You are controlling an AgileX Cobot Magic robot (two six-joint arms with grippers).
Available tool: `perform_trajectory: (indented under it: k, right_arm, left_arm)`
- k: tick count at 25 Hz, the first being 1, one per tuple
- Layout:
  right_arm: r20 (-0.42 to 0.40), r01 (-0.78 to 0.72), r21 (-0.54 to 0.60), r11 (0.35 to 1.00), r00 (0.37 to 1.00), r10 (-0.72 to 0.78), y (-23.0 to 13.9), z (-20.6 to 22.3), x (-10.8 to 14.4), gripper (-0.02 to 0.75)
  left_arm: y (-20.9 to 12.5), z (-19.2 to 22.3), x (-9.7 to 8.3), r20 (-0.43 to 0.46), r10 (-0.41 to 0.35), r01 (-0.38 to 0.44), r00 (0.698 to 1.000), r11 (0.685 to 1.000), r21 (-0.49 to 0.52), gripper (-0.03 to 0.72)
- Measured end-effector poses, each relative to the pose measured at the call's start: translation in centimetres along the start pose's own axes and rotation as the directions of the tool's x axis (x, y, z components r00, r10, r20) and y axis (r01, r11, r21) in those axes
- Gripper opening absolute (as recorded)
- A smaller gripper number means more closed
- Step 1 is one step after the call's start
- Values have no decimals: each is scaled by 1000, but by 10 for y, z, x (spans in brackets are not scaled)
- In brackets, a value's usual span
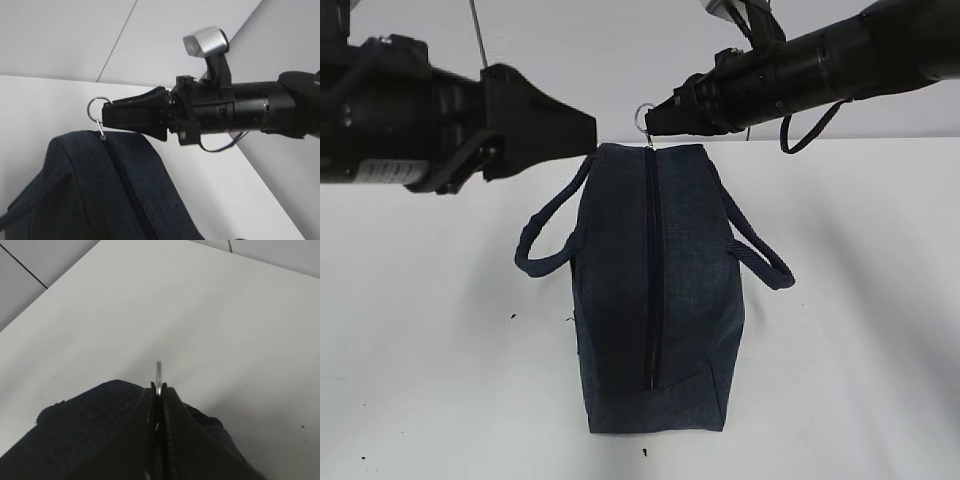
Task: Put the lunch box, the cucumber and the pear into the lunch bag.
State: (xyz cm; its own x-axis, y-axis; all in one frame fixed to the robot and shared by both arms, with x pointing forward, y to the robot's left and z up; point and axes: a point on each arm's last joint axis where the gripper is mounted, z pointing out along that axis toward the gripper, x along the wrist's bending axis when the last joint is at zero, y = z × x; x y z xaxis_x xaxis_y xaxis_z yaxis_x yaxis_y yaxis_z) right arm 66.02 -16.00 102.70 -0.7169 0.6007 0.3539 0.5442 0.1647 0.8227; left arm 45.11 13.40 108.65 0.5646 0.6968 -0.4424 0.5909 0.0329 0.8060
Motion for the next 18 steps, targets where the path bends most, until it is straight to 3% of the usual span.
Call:
perform_trajectory:
  k: [4, 7, 11, 18]
  right_arm:
    - [0, 0, 0, 1000, 1000, 0, 0, 0, 0, 6]
    - [-4, 0, 1, 1000, 1000, 0, 0, 0, 0, 6]
    - [-12, 0, 4, 1000, 1000, 0, 0, 0, 1, 6]
    - [-15, 0, 5, 1000, 1000, 0, 0, 0, 1, 6]
  left_arm:
    - [23, 24, 20, -7, -67, 68, 998, 997, 31, 446]
    - [36, 41, 43, -8, -128, 128, 992, 985, 114, 446]
    - [46, 59, 68, -21, -146, 147, 989, 961, 233, 444]
    - [53, 81, 78, -27, -145, 146, 989, 926, 348, 442]
